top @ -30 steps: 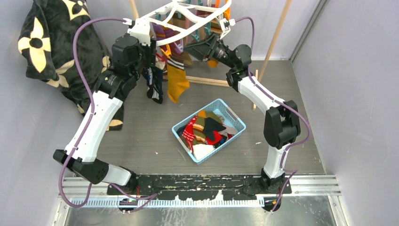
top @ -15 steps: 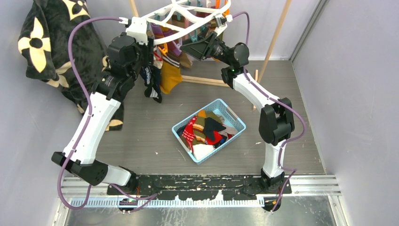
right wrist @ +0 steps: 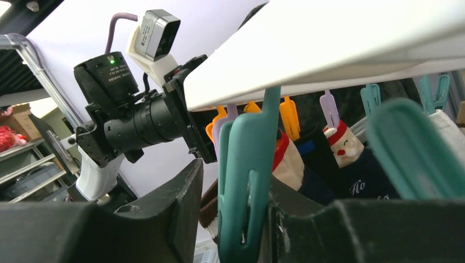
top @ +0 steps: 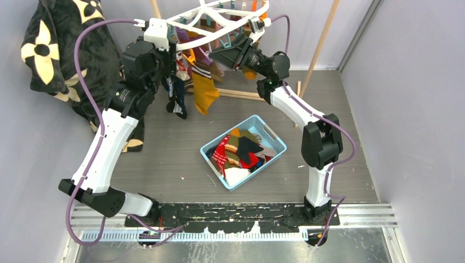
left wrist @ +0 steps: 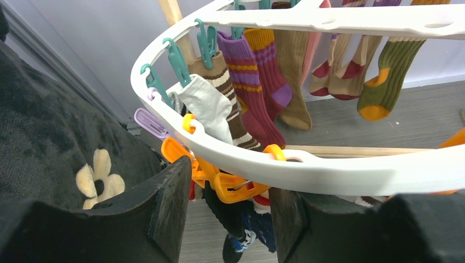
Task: Clip the socks to the hanger
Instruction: Open the clamp at the hanger.
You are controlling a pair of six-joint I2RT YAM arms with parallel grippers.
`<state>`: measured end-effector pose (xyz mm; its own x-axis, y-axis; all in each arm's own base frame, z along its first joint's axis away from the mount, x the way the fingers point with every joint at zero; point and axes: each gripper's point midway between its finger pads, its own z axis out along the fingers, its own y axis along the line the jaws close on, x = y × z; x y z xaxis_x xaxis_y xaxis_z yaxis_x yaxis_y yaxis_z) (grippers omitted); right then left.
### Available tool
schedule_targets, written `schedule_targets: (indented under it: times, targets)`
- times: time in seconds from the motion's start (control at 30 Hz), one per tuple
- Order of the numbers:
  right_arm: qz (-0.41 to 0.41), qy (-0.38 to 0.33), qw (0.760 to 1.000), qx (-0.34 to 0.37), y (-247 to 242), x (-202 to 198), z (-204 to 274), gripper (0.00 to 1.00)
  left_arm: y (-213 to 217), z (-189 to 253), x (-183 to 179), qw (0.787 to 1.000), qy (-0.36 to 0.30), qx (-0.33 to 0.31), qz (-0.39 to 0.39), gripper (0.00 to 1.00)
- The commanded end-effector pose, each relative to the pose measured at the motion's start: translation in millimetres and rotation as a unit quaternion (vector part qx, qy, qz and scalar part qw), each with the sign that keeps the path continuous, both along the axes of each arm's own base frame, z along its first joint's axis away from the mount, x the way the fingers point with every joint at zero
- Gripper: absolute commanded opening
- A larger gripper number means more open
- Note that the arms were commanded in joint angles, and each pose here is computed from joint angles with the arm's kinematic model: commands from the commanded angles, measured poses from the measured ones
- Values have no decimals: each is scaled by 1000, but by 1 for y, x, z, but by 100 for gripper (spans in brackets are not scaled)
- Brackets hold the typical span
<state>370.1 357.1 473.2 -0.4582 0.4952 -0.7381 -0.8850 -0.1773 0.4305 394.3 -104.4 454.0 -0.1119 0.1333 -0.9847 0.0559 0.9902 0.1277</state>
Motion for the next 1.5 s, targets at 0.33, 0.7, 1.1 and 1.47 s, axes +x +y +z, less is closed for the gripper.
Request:
schedule_targets:
  times: [0.33, 0.7, 1.1, 1.47]
  targets:
    - [-33, -22, 998, 45, 1, -22, 28, 17, 13, 49, -17, 997, -61, -35, 8, 54]
    - [-212, -42, 976, 12, -11, -8, 31, 1, 13, 53, -70, 996, -15, -75, -39, 84]
    - [-317, -78, 945, -14, 2, -12, 32, 1, -9, 49, -134, 978, 33, -146, -143, 85]
    - [-380, -100, 919, -10, 23, -16, 45, 1, -72, 52, -93, 950, 81, -219, -206, 81]
